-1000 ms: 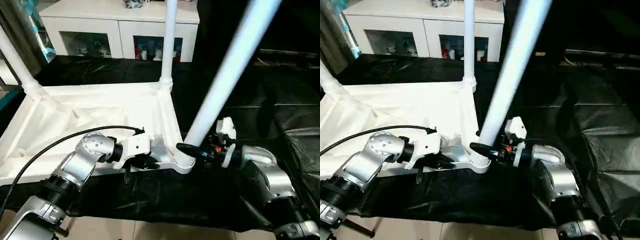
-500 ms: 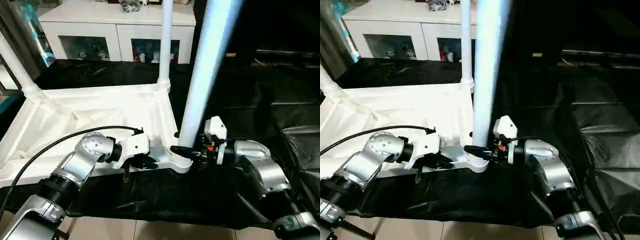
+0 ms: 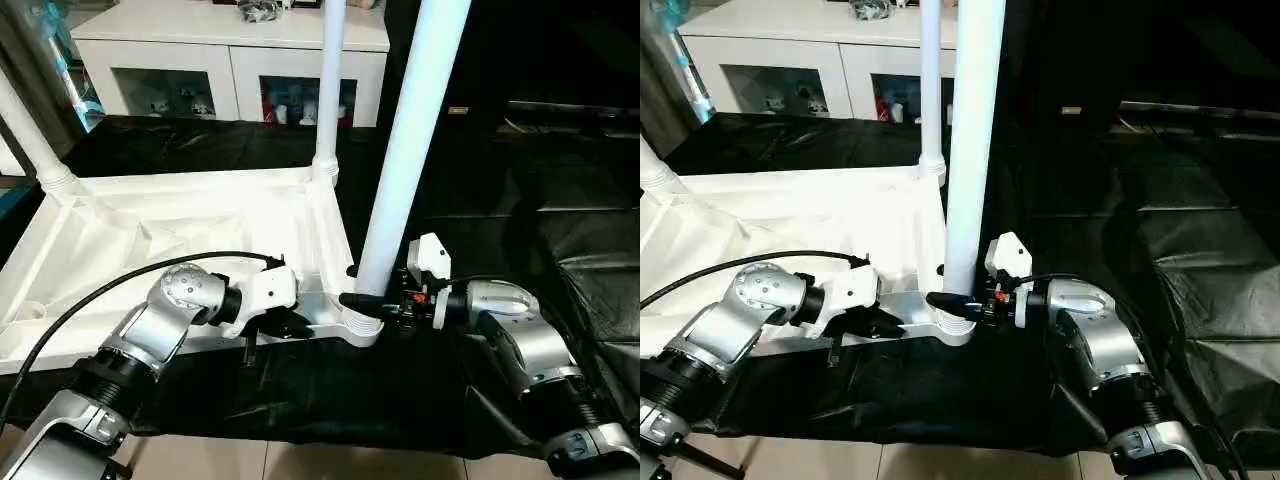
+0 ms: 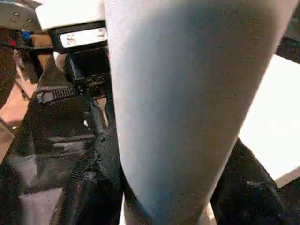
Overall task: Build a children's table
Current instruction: Insert table leg to table base
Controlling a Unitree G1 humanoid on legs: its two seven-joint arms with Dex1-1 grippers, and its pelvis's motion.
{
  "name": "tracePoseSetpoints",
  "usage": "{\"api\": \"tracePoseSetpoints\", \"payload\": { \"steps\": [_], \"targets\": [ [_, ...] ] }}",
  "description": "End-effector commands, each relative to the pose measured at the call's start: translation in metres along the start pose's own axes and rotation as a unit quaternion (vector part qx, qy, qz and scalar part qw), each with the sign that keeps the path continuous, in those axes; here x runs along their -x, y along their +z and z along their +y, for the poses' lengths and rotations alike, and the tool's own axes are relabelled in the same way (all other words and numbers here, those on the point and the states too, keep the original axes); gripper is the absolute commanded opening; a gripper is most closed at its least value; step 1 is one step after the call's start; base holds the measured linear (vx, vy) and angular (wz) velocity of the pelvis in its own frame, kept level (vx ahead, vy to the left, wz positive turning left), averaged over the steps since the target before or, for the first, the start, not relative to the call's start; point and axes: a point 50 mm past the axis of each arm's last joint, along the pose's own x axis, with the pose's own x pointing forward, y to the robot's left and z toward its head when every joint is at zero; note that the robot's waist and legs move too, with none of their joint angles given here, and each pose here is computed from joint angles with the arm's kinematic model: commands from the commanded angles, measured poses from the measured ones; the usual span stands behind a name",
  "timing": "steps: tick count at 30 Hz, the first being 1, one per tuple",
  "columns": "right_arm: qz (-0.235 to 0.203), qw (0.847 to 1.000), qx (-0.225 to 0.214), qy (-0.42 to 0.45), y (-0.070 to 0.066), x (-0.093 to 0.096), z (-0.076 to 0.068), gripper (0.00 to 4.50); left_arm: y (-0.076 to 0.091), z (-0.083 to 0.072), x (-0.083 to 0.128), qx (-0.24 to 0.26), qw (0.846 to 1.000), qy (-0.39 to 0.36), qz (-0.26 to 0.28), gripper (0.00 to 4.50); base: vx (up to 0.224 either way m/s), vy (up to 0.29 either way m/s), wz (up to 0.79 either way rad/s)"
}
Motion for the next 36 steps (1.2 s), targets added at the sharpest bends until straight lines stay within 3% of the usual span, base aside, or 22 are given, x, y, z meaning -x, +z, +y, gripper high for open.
{"api": "tracePoseSetpoints", "payload": {
  "steps": [1,6,9,17,36],
  "targets": [
    [0.106,0.988,-0.086,-0.073,-0.055,0.001,0.008,1.88,0.006,0.006,-0.003,0.007,1.000,0.027,0.008,0.00,0.000,0.000,0.00],
    [0.105,0.967,-0.124,-0.195,-0.059,-0.009,-0.004,1.88,0.019,0.020,-0.008,0.053,0.995,0.088,0.007,0.00,-0.040,0.010,-0.07],
    [0.115,0.949,-0.142,-0.257,-0.061,-0.029,-0.008,1.88,0.031,0.030,-0.019,0.082,0.985,0.147,0.027,0.00,-0.037,0.022,-0.08],
    [0.150,0.920,-0.171,-0.318,-0.060,-0.059,-0.014,1.88,0.049,0.036,-0.052,0.133,0.966,0.213,0.056,0.00,-0.052,0.019,-0.03],
    [0.168,0.921,-0.166,-0.309,-0.056,-0.072,-0.017,1.88,0.049,0.041,-0.055,0.137,0.962,0.227,0.061,0.00,0.007,-0.010,-0.01]
  ]
}}
